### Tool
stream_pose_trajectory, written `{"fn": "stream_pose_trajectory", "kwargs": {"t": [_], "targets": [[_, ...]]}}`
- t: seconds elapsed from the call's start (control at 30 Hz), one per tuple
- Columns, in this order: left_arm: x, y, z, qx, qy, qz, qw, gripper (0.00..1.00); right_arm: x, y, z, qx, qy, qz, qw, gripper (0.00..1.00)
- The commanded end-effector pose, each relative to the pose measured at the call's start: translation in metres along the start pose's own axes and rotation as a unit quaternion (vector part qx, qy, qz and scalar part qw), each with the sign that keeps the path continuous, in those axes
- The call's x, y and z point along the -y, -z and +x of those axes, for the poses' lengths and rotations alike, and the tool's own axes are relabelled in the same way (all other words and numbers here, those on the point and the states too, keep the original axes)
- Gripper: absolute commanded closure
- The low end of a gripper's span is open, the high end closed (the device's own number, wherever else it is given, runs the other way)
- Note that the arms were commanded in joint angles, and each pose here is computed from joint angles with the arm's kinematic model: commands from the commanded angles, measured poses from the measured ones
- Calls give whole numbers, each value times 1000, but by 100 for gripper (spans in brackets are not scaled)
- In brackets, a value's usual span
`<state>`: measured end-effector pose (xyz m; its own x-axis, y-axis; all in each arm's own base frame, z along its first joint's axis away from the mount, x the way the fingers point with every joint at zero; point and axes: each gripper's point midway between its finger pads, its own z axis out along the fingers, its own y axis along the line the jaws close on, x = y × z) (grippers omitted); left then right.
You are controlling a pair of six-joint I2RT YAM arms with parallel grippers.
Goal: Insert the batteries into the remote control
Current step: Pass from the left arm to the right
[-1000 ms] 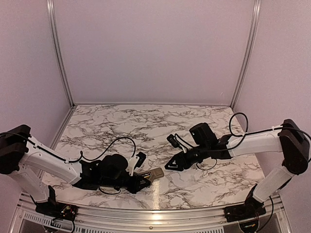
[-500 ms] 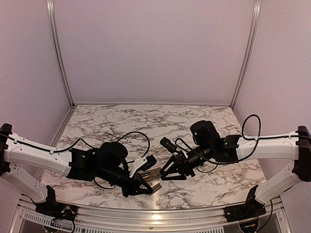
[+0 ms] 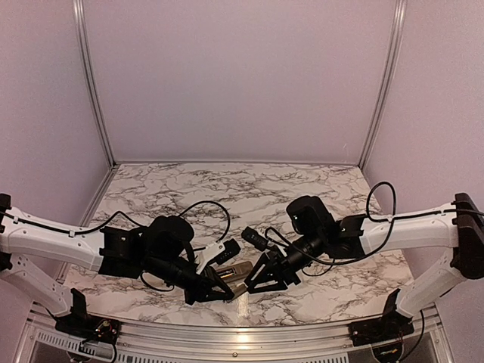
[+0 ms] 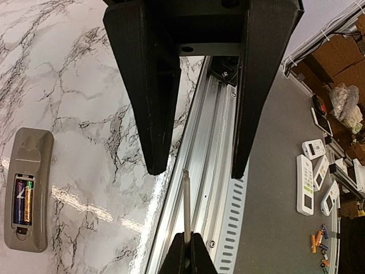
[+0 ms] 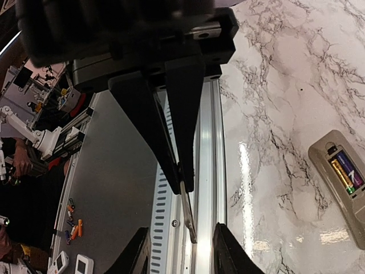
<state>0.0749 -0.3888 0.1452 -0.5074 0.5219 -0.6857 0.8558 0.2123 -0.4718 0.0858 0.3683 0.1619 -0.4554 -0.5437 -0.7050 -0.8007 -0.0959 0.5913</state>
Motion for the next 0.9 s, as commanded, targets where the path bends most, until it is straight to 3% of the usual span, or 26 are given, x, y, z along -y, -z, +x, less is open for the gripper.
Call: {"fn": "stream_pose_trajectory", "kwargs": {"t": [0.0, 0.17, 0.53, 0.7, 0.83, 0.87], "targets": [[7, 6, -11, 12, -13, 10, 1000, 100, -9, -4, -16, 20, 21, -14, 999, 66], [3, 8, -14, 20, -12, 2, 1000, 100, -14, -5, -20, 24, 28, -21, 999, 75], [5, 19, -25, 49, -7, 10, 999, 100, -14, -10, -18, 16, 31, -27, 999, 80], [2, 23, -30, 60, -10, -3, 998, 100, -20, -7, -27, 30, 38, -33, 998, 100], [-4, 36, -42, 95, -17, -32, 995, 99, -18, -6, -29, 33, 32, -25, 999, 100], [-3, 41, -48, 112, -21, -36, 993, 94, -16, -6, -29, 34, 29, -19, 999, 100]]}}
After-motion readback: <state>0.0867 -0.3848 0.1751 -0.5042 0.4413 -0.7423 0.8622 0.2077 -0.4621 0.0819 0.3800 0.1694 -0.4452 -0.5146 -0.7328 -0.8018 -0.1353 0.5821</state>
